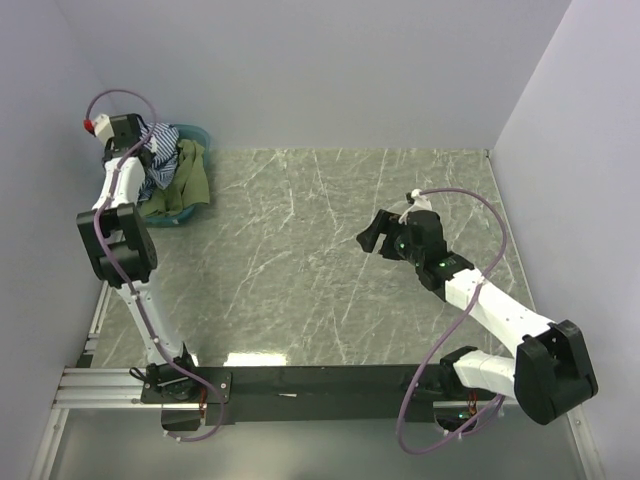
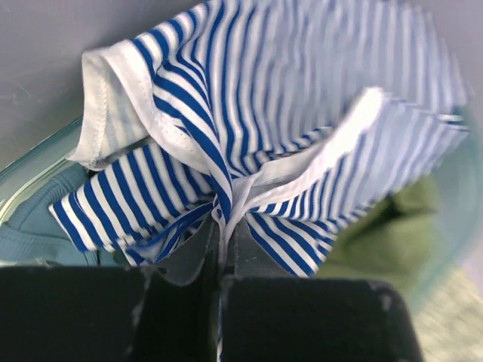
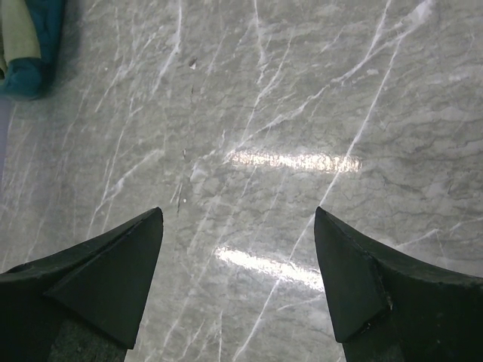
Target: Fold and stack the tank tops
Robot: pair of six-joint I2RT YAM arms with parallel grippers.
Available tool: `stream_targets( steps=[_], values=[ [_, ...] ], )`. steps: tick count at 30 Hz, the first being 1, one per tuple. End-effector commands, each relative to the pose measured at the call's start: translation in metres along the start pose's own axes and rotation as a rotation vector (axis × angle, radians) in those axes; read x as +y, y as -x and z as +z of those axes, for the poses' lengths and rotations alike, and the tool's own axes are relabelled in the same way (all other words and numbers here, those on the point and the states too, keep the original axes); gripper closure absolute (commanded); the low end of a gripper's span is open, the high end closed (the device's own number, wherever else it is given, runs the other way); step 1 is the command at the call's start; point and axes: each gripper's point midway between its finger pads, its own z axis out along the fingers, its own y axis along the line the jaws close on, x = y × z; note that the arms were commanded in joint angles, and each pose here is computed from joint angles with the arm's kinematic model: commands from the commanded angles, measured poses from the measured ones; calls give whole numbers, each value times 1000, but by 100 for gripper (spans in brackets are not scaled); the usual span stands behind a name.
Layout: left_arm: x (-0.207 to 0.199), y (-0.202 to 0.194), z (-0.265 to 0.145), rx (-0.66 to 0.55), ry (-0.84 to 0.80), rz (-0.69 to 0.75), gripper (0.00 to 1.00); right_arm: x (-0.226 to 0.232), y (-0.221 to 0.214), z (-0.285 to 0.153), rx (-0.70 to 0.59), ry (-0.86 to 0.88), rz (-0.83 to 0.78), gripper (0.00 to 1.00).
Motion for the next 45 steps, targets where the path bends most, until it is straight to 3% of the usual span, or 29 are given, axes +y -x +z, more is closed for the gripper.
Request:
stream_targets(
  steps=[1, 8, 15, 21, 25, 26, 30, 33, 35, 39, 45],
  values=[
    [-48, 76, -77, -143, -213, -64, 100, 9, 17, -6, -70, 39, -6, 13],
    [-81, 116, -161, -252, -356, -39, 100, 10, 26, -12, -105, 27, -12, 13],
    [-135, 127, -287, -358, -584, 16, 100, 16, 47, -24, -156, 18, -22, 13],
    [-184, 60, -399, -299, -822, 53, 100, 21, 66, -39, -212, 9, -26, 13],
    [-199, -5, -444, -194, -924, 46, 99, 14, 74, -49, -251, -41, -27, 13],
    [-204, -38, -452, -140, -955, 72, 90, 10, 74, -50, -250, -60, -27, 14],
    [-210, -129, -438, 63, -978, 142, 48, -2, 69, -48, -223, -131, -18, 13],
    [-200, -162, -415, 134, -901, 196, 32, -7, 57, -44, -177, -145, -11, 13],
    [-190, -162, -399, 111, -835, 197, 24, -5, 48, -39, -147, -119, -2, 13],
    [-171, -169, -363, 152, -732, 174, 24, -4, 25, -25, -85, -74, 27, 15],
    [-160, -228, -303, 347, -683, 268, 36, 12, 1, 2, 7, -55, 7, 19]
  ],
)
